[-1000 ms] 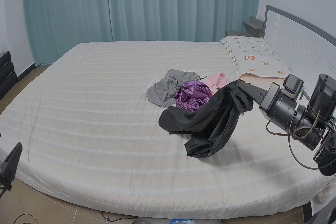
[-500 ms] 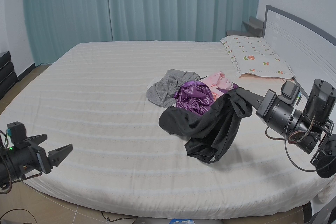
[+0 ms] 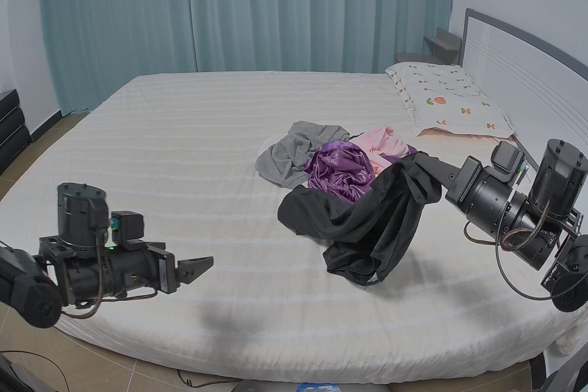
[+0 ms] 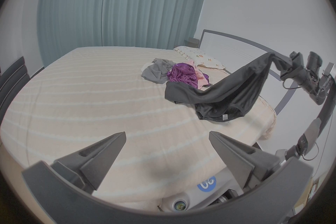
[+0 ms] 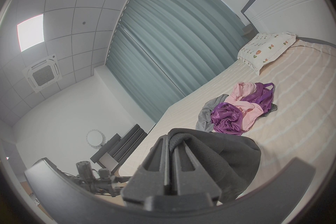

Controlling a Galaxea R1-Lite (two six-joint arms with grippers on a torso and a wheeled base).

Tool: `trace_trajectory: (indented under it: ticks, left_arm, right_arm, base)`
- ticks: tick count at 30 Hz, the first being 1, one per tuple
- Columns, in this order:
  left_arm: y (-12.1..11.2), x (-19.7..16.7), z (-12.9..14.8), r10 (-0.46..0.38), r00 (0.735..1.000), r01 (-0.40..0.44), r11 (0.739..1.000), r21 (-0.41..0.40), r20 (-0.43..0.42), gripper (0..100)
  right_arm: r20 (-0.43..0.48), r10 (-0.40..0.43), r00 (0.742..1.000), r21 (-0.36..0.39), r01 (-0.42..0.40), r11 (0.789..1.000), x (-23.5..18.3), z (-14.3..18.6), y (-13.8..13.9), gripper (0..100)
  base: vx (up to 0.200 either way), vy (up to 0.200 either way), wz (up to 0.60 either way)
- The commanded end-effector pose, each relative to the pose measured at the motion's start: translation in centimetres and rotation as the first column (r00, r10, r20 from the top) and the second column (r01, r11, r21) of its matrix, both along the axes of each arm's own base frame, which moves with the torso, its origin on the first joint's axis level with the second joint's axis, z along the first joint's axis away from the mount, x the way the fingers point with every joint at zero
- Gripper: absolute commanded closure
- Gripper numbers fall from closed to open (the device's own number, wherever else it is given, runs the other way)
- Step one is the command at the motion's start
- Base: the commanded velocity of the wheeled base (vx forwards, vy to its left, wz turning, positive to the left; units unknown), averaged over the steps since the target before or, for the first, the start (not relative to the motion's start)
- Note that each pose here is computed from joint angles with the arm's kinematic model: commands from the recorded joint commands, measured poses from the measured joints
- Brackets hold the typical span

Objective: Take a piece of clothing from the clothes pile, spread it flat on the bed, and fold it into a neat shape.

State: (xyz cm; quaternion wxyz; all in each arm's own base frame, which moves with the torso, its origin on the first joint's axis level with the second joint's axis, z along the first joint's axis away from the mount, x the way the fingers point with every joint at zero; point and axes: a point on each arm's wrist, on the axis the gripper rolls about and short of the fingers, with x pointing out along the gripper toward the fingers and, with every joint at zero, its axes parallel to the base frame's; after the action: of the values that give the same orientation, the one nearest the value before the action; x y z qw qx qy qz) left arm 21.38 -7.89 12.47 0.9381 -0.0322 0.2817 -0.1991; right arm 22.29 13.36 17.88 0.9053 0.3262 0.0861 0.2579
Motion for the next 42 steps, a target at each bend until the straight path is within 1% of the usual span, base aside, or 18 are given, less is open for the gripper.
trace_trajectory:
  ticks: [1, 6, 7, 8, 11, 19, 22, 23, 26, 30, 33, 39, 42]
  left_arm:
    - [-3.9, 4.3, -4.5, -0.022, 0.998, 0.024, 0.999, 0.027, -0.058, 0]
    - [-6.5, 5.8, -5.3, -0.020, 0.998, 0.019, 1.000, -0.023, -0.060, 0]
    - [-6.5, 5.8, -5.3, -0.020, 0.998, 0.019, 1.000, -0.023, -0.060, 0]
    - [-7.5, 6.1, -5.7, -0.039, 0.997, 0.037, 0.999, -0.025, -0.066, 0]
    - [-8.4, 6.5, -6.4, -0.056, 0.996, 0.055, 0.998, -0.021, -0.075, 0]
    - [-10.3, 8.1, -7.8, -0.082, 0.994, 0.081, 0.997, -0.019, -0.079, 0]
    - [-10.6, 8.5, -8.0, -0.082, 0.994, 0.081, 0.997, -0.021, -0.075, 0]
    - [-10.8, 8.8, -8.6, -0.083, 0.993, 0.082, 0.996, -0.018, -0.084, 0]
    - [-11.1, 9.2, -9.1, -0.084, 0.993, 0.082, 0.996, -0.021, -0.082, 0]
    - [-12.5, 10.8, -9.7, -0.096, 0.995, 0.095, 0.994, -0.049, -0.027, 0]
    - [-13.3, 12.1, -10.1, -0.096, 0.995, 0.095, 0.994, -0.057, -0.007, 0]
    - [-15.2, 13.7, -11.1, -0.115, 0.993, 0.116, 0.991, -0.066, 0.020, 0]
    - [-16.1, 14.7, -11.3, -0.120, 0.992, 0.122, 0.990, -0.074, 0.040, 0]
  right_arm:
    - [0.005, 0.000, 1.000, 0.006, 0.000, 1.000, 0.0, 0.1, 0.0, 100]
    - [0.009, 0.005, 1.000, 0.008, -0.005, 1.000, -0.2, 0.2, 0.0, 100]
    - [0.009, 0.005, 1.000, 0.008, -0.005, 1.000, -0.2, 0.2, 0.0, 100]
    - [0.013, 0.011, 1.000, 0.010, -0.011, 1.000, -0.4, 0.3, 0.1, 100]
    - [0.017, 0.011, 1.000, 0.013, -0.011, 1.000, -0.4, 0.4, 0.1, 100]
    - [0.019, 0.037, 0.999, 0.014, -0.037, 0.999, -0.8, 0.5, 0.7, 100]
    - [0.025, 0.041, 0.999, 0.018, -0.042, 0.999, -0.9, 0.7, 0.8, 100]
    - [0.036, 0.036, 0.999, 0.023, -0.037, 0.999, -1.1, 1.0, 0.8, 100]
    - [0.047, 0.047, 0.998, 0.028, -0.048, 0.998, -1.6, 1.3, 0.9, 100]
    - [0.064, 0.087, 0.994, 0.037, -0.090, 0.995, -2.6, 1.9, 1.5, 100]
    - [0.068, 0.112, 0.991, 0.029, -0.114, 0.993, -3.1, 1.9, 2.0, 100]
    - [0.101, 0.126, 0.987, 0.026, -0.129, 0.991, -3.6, 2.6, 2.4, 100]
    - [0.122, 0.147, 0.982, 0.029, -0.152, 0.988, -4.1, 3.1, 2.8, 100]
  base:
    - [0.000, 0.000, 0.00]
    - [0.000, 0.000, 0.00]
    - [0.000, 0.000, 0.00]
    - [0.000, 0.000, 0.00]
    - [0.000, 0.000, 0.00]
    - [0.000, 0.000, 0.00]
    - [0.000, 0.000, 0.00]
    - [0.000, 0.000, 0.00]
    - [0.000, 0.000, 0.00]
    - [0.000, 0.000, 0.00]
    - [0.000, 0.000, 0.00]
    - [0.000, 0.000, 0.00]
    - [0.000, 0.000, 0.00]
